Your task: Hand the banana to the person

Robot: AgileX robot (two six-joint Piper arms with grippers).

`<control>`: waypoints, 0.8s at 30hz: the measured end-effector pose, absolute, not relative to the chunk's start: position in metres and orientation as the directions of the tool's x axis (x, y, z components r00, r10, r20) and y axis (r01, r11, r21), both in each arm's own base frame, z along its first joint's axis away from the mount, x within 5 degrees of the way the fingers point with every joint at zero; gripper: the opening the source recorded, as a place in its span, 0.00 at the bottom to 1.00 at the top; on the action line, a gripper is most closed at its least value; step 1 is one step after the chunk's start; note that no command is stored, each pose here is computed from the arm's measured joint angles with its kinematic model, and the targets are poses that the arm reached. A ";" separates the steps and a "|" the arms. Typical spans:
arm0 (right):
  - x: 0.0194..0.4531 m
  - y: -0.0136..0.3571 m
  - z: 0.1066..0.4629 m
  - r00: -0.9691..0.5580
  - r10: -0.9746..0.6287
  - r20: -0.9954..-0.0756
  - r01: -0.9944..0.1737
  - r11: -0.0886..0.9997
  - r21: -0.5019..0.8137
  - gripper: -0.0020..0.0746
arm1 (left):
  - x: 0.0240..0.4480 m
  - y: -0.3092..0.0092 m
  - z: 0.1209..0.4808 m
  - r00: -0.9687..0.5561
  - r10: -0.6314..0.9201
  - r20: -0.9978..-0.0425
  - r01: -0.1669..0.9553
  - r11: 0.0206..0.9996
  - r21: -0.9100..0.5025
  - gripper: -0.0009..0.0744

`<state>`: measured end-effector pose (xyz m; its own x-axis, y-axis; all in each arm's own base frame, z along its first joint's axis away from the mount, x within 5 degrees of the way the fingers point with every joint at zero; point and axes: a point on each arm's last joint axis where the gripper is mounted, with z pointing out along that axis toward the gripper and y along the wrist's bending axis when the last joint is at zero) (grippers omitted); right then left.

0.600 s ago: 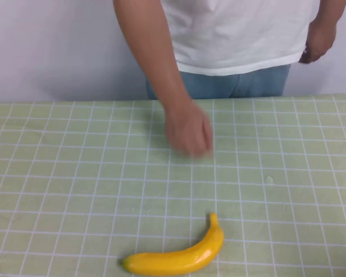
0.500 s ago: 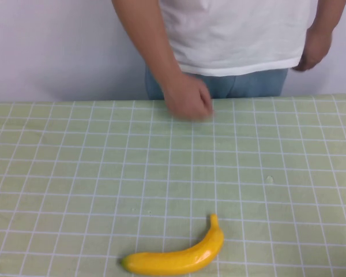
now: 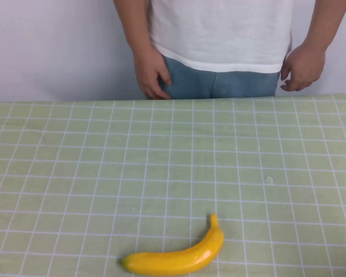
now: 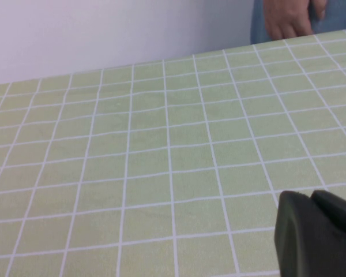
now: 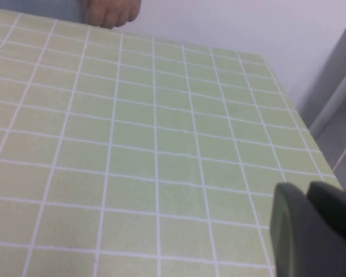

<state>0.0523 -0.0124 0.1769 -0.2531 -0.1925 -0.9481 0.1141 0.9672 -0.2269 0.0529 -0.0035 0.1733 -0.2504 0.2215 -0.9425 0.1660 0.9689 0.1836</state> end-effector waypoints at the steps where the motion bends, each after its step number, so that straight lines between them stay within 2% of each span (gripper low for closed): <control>1: 0.052 -0.012 0.177 -0.253 -0.193 -0.948 0.114 0.967 -0.227 0.02 | 0.053 -0.003 0.173 -0.250 0.222 -0.942 0.166 0.969 0.184 0.01; 24: 0.052 -0.011 0.176 -0.248 -0.137 -0.959 0.113 0.979 -0.169 0.02 | 0.053 -0.003 0.173 -0.250 0.222 -0.942 0.166 0.969 0.184 0.01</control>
<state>0.0525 -0.0110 0.1765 -0.2476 -0.1368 -0.9592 0.1133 0.9791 -0.1689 0.0529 -0.0035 0.1733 -0.2504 0.2215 -0.9425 0.1660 0.9689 0.1836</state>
